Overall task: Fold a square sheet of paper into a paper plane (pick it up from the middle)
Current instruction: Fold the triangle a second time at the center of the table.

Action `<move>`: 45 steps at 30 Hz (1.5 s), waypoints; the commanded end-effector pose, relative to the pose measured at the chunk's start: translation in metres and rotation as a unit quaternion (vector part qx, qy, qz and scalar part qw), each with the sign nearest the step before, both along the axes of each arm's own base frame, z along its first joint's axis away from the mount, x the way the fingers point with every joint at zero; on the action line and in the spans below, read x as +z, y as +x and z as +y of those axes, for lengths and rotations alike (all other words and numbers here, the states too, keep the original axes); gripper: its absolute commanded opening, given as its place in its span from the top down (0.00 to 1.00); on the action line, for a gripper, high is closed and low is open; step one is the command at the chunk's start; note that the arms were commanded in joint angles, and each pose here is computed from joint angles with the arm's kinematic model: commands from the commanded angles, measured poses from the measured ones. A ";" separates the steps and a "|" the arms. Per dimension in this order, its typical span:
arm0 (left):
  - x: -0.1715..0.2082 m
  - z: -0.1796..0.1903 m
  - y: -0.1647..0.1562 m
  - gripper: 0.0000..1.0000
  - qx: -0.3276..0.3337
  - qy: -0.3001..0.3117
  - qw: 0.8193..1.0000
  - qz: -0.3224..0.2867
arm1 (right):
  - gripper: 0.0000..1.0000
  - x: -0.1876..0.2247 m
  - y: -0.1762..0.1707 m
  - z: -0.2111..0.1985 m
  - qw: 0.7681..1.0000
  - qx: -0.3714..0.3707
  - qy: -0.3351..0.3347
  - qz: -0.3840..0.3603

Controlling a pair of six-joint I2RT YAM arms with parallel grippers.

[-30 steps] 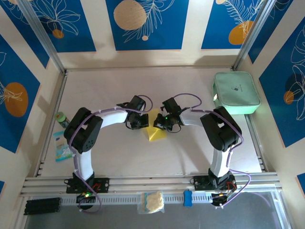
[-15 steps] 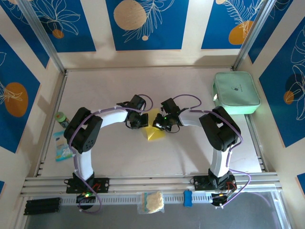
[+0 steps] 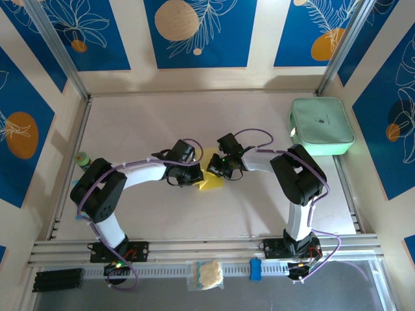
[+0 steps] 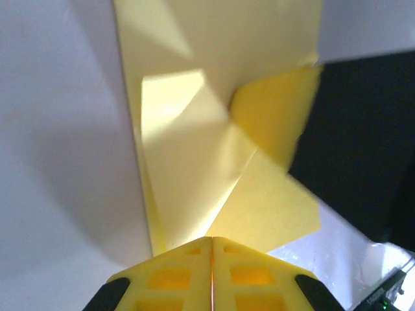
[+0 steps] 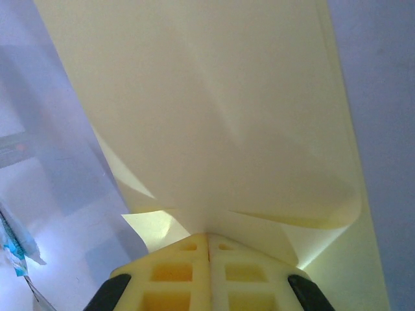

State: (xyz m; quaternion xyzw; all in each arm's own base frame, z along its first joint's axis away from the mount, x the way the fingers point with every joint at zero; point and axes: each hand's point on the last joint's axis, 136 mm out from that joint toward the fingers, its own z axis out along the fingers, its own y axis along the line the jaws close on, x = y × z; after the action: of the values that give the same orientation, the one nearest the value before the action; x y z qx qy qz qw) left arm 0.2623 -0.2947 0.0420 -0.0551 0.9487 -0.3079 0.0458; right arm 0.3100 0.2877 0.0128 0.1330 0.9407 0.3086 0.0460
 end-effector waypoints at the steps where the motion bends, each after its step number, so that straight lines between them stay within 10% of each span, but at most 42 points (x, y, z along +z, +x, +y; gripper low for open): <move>1: 0.004 -0.014 -0.003 0.91 0.006 -0.037 0.999 0.014 | 0.98 -0.062 -0.041 -0.044 0.989 -0.021 -0.115 0.093; 45: -0.060 0.033 -0.058 0.93 -0.025 0.062 0.992 0.102 | 0.99 -0.069 -0.046 -0.054 0.986 -0.013 -0.131 0.105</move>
State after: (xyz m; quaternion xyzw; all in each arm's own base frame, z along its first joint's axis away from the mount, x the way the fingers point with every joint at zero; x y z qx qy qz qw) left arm 0.2549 -0.3006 0.0177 -0.0428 0.9459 -0.3206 0.0259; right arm 0.3118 0.2885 0.0120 0.1329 0.9412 0.3075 0.0441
